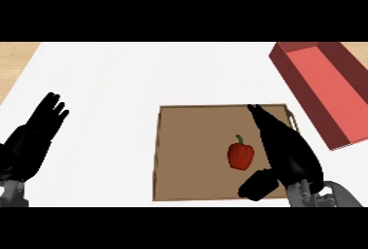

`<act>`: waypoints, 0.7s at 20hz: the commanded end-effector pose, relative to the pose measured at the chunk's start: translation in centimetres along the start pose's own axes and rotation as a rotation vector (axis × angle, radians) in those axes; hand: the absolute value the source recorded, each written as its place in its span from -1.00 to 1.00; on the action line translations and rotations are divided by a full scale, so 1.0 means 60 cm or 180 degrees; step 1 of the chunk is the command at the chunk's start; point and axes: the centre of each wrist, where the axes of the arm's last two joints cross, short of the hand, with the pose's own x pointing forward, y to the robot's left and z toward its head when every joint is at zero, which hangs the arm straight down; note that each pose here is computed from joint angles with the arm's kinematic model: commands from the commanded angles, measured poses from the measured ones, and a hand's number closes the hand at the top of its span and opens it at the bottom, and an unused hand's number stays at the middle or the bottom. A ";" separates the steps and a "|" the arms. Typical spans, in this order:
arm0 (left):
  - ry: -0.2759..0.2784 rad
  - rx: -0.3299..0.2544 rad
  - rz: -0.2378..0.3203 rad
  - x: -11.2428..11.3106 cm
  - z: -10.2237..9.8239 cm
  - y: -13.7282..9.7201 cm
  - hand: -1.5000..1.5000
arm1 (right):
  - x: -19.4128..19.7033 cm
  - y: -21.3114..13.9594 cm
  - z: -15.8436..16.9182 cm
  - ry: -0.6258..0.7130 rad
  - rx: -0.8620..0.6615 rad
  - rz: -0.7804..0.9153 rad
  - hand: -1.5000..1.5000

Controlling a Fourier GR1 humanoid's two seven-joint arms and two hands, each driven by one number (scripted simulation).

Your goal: Pick the bell pepper from the tray and place it in the cardboard box

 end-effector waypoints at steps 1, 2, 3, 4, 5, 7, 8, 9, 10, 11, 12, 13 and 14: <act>-0.0032 0.0021 -0.0016 -0.006 -0.003 0.013 0.00 | 0.024 0.013 0.011 0.0560 0.0159 0.0260 -1.00; -0.0001 0.0044 -0.0080 0.002 0.011 -0.002 0.00 | 0.020 0.022 -0.020 0.0584 0.0170 0.0213 -1.00; 0.0038 0.0010 0.0039 -0.004 -0.010 0.005 0.00 | 0.014 0.008 -0.005 0.0525 0.0172 0.0261 -1.00; 0.0012 0.0026 0.0039 0.009 -0.003 0.009 0.00 | 0.012 0.034 -0.020 0.0564 0.0171 0.0225 -1.00; 0.0051 0.0002 0.0002 -0.005 0.026 -0.009 0.00 | 0.027 0.011 0.012 0.0496 0.0156 0.0222 -1.00; -0.0032 0.0076 0.0009 0.001 0.001 -0.019 0.00 | 0.010 0.010 -0.011 0.0441 0.0110 0.0253 -1.00; 0.0021 0.0032 0.0049 0.009 -0.012 -0.011 0.00 | 0.009 0.021 -0.008 0.0421 0.0062 0.0186 -1.00; 0.0048 0.0005 0.0080 0.005 -0.014 -0.006 0.00 | 0.012 0.012 -0.022 0.0391 0.0073 0.0259 -1.00; -0.0005 0.0014 -0.0015 -0.009 0.013 0.006 0.00 | 0.041 0.034 0.006 0.0336 0.0042 0.0188 -1.00; 0.0002 -0.0008 0.0034 0.004 0.007 0.011 0.00 | 0.045 0.026 -0.017 0.0325 -0.0002 0.0216 -1.00; -0.0027 -0.0002 0.0022 0.005 0.024 0.014 0.00 | 0.020 0.010 -0.037 0.0361 0.0024 0.0210 -1.00; 0.0034 0.0003 0.0015 -0.022 0.005 -0.004 0.00 | 0.028 0.034 -0.016 0.0352 0.0017 0.0292 -1.00; -0.0047 0.0009 -0.0008 0.020 -0.005 0.007 0.00 | 0.043 0.042 -0.022 0.0343 0.0030 0.0297 -1.00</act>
